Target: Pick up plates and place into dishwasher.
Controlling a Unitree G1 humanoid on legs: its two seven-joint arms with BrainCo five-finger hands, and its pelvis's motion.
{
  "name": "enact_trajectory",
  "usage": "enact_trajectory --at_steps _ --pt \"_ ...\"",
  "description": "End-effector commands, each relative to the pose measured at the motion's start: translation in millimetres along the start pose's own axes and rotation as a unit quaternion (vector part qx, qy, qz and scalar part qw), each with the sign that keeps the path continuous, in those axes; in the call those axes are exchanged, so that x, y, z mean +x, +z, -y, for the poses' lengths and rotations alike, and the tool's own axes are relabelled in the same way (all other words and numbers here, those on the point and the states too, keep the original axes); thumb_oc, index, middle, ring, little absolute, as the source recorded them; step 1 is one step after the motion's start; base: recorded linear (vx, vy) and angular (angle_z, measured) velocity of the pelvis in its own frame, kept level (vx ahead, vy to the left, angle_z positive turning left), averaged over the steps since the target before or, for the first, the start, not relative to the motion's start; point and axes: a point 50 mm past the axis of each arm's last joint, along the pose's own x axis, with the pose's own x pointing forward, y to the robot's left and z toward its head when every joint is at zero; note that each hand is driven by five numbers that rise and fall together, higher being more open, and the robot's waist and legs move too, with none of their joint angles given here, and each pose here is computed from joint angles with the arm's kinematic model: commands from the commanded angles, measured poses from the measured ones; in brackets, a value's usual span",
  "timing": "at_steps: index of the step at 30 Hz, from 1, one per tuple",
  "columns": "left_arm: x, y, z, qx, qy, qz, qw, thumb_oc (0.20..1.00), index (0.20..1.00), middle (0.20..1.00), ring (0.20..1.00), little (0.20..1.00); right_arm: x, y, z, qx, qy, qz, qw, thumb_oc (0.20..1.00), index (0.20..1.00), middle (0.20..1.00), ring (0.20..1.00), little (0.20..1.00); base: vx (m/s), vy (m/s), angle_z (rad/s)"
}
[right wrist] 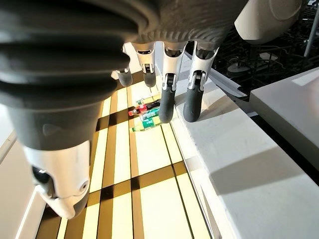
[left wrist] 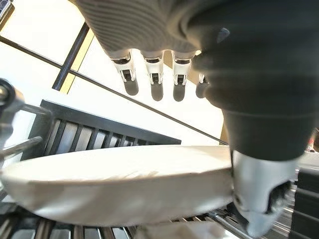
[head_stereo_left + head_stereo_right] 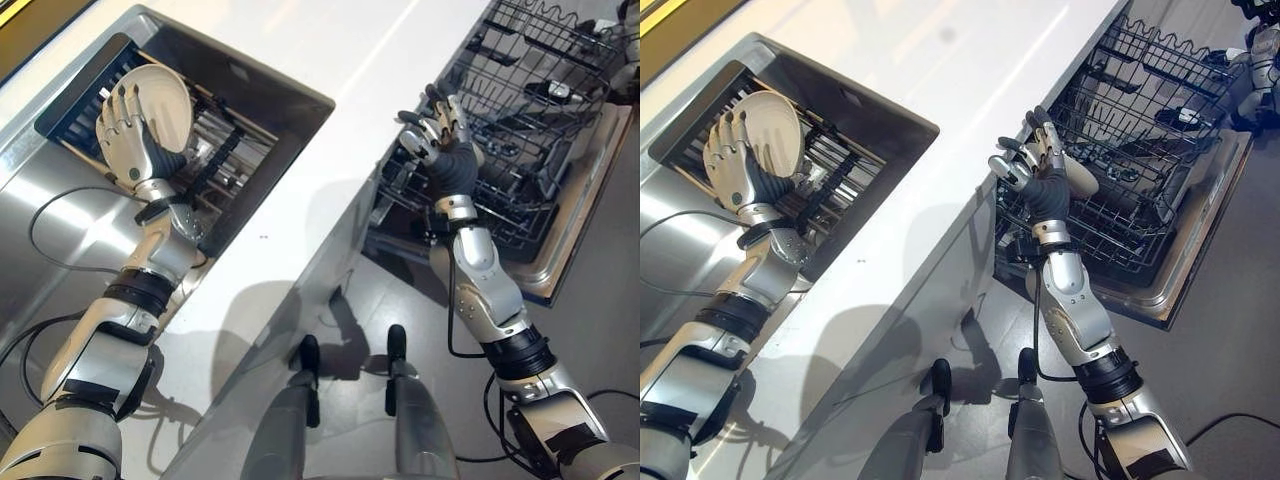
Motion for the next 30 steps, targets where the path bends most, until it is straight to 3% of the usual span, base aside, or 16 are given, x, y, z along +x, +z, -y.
enact_trajectory --at_steps 1,22,26,30 --pt "-119 -3 82 0.024 -0.169 -0.125 0.977 0.200 0.200 0.200 0.200 0.200 -11 -45 -16 -0.030 0.038 -0.119 0.992 1.000 1.000 1.000 1.000 1.000 0.00 0.000 0.00" --pt "-124 -15 88 0.009 -0.204 -0.165 0.965 0.200 0.200 0.200 0.200 0.200 -9 -47 -12 -0.037 0.036 -0.123 0.991 1.000 1.000 1.000 1.000 1.000 0.00 0.009 0.00" --pt "-124 -18 85 -0.022 -0.175 -0.182 0.967 0.200 0.200 0.200 0.200 0.200 -11 -47 -9 -0.038 0.037 -0.124 0.991 1.000 1.000 1.000 1.000 1.000 0.00 0.000 0.00" --pt "-112 -18 72 -0.090 -0.093 -0.177 0.976 0.200 0.200 0.200 0.200 0.200 -16 -47 -2 -0.040 0.029 -0.123 0.991 1.000 1.000 1.000 1.000 1.000 -0.01 -0.001 0.02"
